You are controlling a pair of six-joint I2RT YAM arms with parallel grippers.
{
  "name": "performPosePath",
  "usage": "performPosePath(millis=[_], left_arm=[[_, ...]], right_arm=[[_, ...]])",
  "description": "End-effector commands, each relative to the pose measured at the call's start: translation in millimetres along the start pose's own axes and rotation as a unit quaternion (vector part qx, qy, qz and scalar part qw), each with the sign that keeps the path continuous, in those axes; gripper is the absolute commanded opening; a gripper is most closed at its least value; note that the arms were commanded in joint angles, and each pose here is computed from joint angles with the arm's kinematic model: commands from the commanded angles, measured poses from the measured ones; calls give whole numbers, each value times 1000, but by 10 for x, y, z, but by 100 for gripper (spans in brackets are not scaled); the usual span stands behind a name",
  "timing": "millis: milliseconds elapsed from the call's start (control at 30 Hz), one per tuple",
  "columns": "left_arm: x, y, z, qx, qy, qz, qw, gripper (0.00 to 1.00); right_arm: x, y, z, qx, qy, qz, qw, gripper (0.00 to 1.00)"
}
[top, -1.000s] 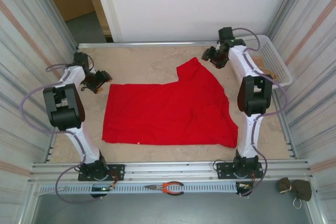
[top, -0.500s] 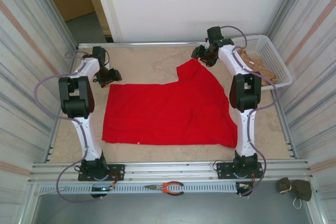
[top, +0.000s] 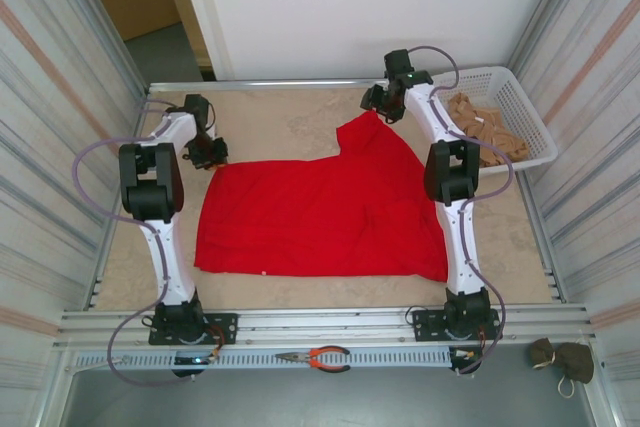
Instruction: Fold the inside-out t-shirt
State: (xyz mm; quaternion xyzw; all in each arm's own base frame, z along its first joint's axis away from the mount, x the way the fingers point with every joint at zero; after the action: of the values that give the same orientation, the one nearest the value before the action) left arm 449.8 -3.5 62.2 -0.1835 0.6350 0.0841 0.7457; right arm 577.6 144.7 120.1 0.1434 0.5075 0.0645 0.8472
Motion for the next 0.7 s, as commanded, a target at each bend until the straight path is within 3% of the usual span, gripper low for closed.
performPosePath(millis=[0,500,667], left_arm=[[5,1,-70,2,9,-5,1000,12],[-99,-19,-24,-3,-3,-21,1000,9],[-82,-2,-32,-7,1,-26,1000,7]], right_arm=[[151,-118,-4,1,7,-15,1000,59],[434,-126,84,16,-9,24,1000,56],[469,-109,106,21,-12,36,999,49]])
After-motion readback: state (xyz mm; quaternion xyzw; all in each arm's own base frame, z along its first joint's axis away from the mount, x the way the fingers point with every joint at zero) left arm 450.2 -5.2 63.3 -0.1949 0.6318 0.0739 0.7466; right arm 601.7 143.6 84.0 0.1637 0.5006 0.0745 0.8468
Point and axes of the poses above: each hand's point on the last joint's axis, 136 mm out from that joint toward the fingers, its own x axis out along the fingers, its own y axis along the line the jaws close on, z = x × y, the point moved 4 cm from there along -x, back along the fingers, and after that the axes turned 8 degrees about -x, right-handed, at the moved point
